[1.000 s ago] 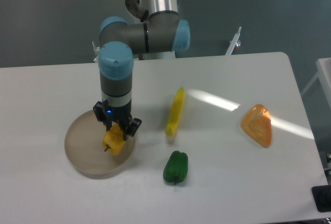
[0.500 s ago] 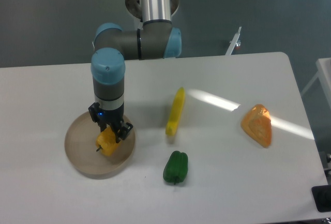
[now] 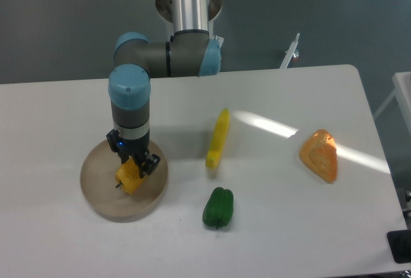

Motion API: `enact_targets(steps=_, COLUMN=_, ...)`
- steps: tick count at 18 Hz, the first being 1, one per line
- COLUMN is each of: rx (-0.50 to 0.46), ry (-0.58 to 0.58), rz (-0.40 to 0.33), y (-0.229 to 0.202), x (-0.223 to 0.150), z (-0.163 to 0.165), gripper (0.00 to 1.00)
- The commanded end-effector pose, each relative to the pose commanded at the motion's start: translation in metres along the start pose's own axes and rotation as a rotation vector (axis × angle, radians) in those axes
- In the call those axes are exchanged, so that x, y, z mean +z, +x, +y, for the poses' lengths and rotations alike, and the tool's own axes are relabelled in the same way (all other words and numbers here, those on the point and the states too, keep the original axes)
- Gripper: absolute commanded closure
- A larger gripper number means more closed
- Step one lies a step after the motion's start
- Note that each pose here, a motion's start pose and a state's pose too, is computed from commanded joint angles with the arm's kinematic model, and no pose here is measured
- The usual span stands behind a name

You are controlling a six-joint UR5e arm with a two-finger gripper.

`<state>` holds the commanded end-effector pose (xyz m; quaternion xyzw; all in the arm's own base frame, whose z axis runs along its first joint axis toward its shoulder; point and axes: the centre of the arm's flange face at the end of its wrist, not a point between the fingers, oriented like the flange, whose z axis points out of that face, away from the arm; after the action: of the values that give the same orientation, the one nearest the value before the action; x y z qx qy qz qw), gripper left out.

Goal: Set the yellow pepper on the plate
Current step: 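Open the gripper to release the pepper on the plate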

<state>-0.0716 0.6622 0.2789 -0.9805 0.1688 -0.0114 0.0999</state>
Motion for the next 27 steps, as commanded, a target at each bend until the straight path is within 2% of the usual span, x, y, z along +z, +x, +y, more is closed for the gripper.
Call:
enact_targets(steps=12, rx=-0.004, ry=-0.016, rz=0.012, y=0.005, x=0.007, z=0.006, gripper=0.51)
enact_targets(steps=13, rx=-0.004, ry=-0.016, rz=0.012, y=0.005, x=0.007, z=0.006, gripper=0.47)
enact_targets(steps=14, rx=-0.006, ry=-0.017, rz=0.013, y=0.005, x=0.008, z=0.007, gripper=0.34)
enact_targets(steps=16, rx=-0.008, ry=-0.011, rz=0.009, y=0.005, x=0.004, z=0.006, gripper=0.0)
enact_targets(steps=23, rx=-0.014, ry=0.004, rz=0.002, y=0.002, x=-0.006, z=0.005, gripper=0.0)
enact_targets(steps=27, rx=-0.042, ry=0.036, rz=-0.042, y=-0.022, x=-0.039, z=0.016, gripper=0.0)
